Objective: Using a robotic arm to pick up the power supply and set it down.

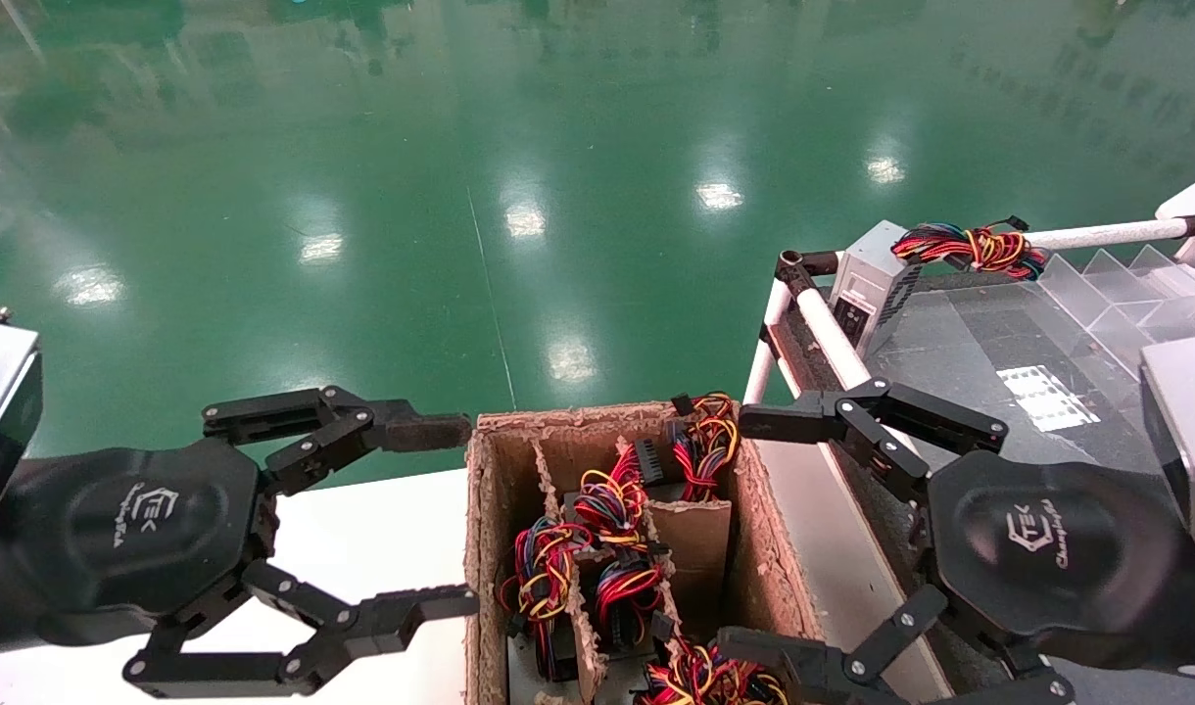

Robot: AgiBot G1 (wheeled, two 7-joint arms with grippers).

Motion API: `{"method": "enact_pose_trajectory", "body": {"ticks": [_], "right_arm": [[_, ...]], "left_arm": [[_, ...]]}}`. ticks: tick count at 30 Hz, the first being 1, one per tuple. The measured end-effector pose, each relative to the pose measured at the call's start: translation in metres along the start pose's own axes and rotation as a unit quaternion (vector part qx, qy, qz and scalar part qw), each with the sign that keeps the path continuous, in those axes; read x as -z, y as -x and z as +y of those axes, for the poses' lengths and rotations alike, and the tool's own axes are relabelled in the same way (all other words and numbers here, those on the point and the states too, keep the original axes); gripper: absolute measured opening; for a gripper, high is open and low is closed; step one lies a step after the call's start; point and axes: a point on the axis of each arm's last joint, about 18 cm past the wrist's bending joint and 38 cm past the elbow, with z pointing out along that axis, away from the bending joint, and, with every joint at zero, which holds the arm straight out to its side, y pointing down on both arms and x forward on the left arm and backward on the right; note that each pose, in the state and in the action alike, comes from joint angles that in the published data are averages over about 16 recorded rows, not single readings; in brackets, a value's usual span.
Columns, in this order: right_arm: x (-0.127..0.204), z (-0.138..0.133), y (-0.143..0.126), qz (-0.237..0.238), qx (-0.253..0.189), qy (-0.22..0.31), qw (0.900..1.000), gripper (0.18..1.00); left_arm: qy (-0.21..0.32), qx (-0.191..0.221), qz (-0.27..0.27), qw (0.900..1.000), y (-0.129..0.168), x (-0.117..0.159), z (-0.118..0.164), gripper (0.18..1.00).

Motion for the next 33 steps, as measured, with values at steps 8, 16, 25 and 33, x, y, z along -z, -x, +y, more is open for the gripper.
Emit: {"method": "enact_pose_trajectory", "body": {"ticks": [8,16,25,33], "right_arm": [[0.0000,0.0000,0.0000,0.000,0.000,0.000,1.000,1.001],[0.0000,0.0000,0.0000,0.000,0.000,0.000,1.000,1.001],[0.0000,0.0000,0.0000,0.000,0.000,0.000,1.000,1.001],[0.0000,0.0000,0.0000,0.000,0.000,0.000,1.000,1.001]], "left_arm": [[0.000,0.000,0.000,1.0000,0.0000,0.0000,0.0000,0.677],[0.000,0.000,0.000,1.0000,0.0000,0.0000,0.0000,0.500],[0.000,0.000,0.000,1.0000,0.0000,0.0000,0.0000,0.322],[0.000,0.000,0.000,1.0000,0.0000,0.0000,0.0000,0.229]]}}
